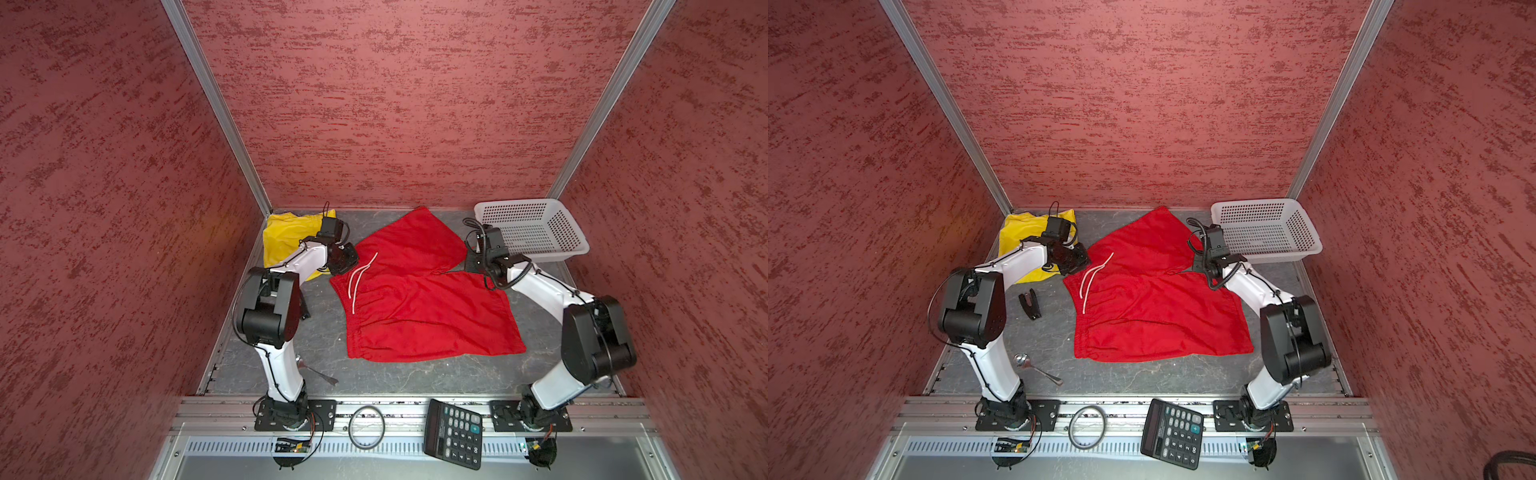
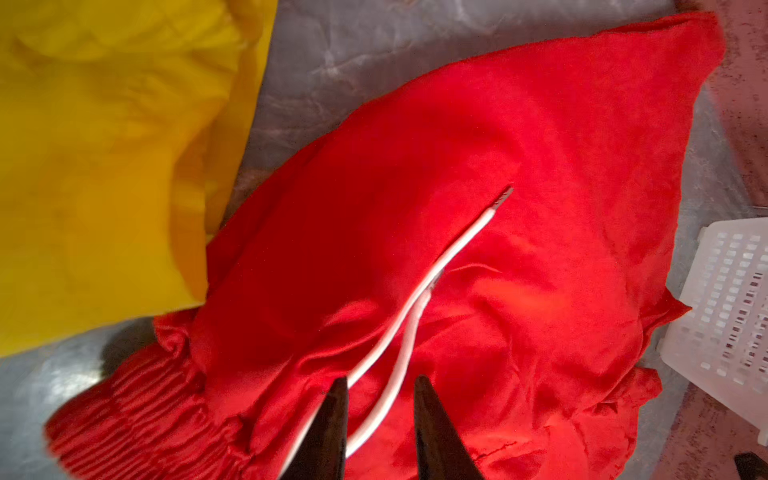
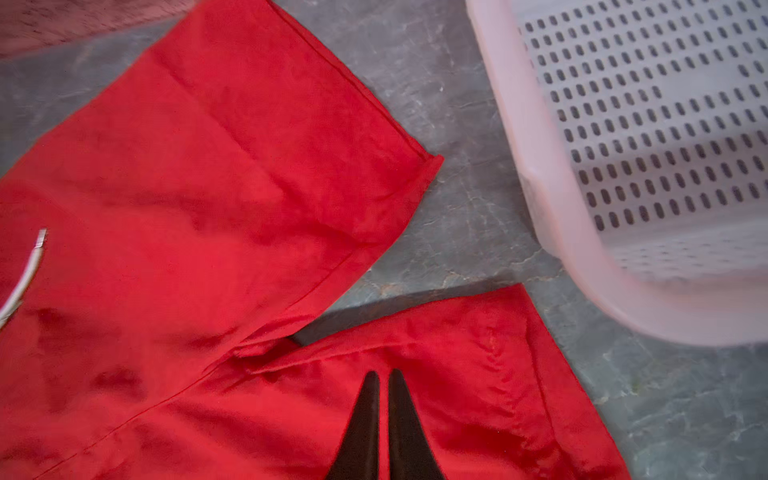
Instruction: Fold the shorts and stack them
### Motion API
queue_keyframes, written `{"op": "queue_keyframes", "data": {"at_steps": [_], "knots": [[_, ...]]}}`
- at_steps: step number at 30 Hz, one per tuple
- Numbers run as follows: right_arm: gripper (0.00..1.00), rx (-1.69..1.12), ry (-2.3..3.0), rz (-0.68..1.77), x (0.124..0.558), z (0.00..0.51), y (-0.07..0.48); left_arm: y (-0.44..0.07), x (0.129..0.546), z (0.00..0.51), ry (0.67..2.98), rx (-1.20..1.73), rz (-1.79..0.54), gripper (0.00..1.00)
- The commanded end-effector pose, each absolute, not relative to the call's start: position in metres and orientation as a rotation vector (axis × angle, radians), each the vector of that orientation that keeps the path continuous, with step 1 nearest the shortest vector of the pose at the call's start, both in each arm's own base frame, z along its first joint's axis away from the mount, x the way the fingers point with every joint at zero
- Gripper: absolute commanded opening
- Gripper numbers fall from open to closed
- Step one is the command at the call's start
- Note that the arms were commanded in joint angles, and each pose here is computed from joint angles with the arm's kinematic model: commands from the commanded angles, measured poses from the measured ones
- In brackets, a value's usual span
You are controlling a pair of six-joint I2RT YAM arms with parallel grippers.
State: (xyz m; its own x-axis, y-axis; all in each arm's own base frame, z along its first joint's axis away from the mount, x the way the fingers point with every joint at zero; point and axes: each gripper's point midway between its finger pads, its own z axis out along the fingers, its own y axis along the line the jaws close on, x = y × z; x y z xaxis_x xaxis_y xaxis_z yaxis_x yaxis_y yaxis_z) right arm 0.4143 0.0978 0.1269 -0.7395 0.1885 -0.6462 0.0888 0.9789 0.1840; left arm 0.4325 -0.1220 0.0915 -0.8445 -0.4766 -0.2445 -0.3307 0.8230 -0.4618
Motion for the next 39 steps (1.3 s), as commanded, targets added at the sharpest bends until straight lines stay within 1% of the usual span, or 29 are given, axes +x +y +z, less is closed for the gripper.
{"op": "queue_keyframes", "data": {"at_steps": [1,3,6,9,11,12,14,16,18,20,23,28,33,34,36,39], "knots": [[0.18,0.219,2.441,0.183,0.383,0.124,0.091,-0.138,0.405,0.143,2.614,-0.447,-0.512,0.38],[0.24,0.229,2.444,0.16,0.364,0.127,0.082,-0.146,0.382,0.156,2.612,-0.389,-0.482,0.41],[0.34,0.27,2.472,0.136,0.332,0.122,0.071,-0.152,0.339,0.161,2.631,-0.36,-0.447,0.41],[0.52,0.327,2.515,0.134,0.3,0.111,0.061,-0.153,0.288,0.139,2.722,-0.377,-0.43,0.41],[0.62,0.354,2.538,0.148,0.283,0.105,0.059,-0.146,0.256,0.121,2.786,-0.423,-0.395,0.41],[0.68,0.37,2.55,0.157,0.274,0.1,0.057,-0.142,0.239,0.112,2.816,-0.45,-0.377,0.42],[0.79,0.398,2.568,0.174,0.26,0.093,0.055,-0.138,0.211,0.099,2.85,-0.496,-0.364,0.5],[0.98,0.425,2.558,0.226,0.25,0.09,0.057,-0.14,0.189,0.089,2.856,-0.534,-0.385,0.57],[0.99,0.474,2.524,0.284,0.249,0.093,0.059,-0.145,0.173,0.08,2.857,-0.553,-0.416,0.62],[0.99,0.521,2.501,0.322,0.249,0.094,0.059,-0.147,0.163,0.074,2.851,-0.565,-0.408,0.65],[0.99,0.57,2.477,0.34,0.247,0.092,0.057,-0.145,0.153,0.063,2.855,-0.578,-0.342,0.65],[0.98,0.629,2.453,0.336,0.244,0.084,0.049,-0.146,0.156,0.05,2.842,-0.574,-0.301,0.61],[0.93,0.697,2.43,0.358,0.242,0.08,0.04,-0.146,0.161,0.038,2.847,-0.562,-0.254,0.6],[0.92,0.709,2.429,0.363,0.241,0.079,0.038,-0.145,0.161,0.036,2.849,-0.561,-0.24,0.58],[0.92,0.738,2.433,0.384,0.24,0.077,0.036,-0.143,0.16,0.031,2.854,-0.568,-0.22,0.49],[0.92,0.76,2.455,0.383,0.237,0.072,0.031,-0.139,0.159,0.025,2.858,-0.589,-0.213,0.31]]}}
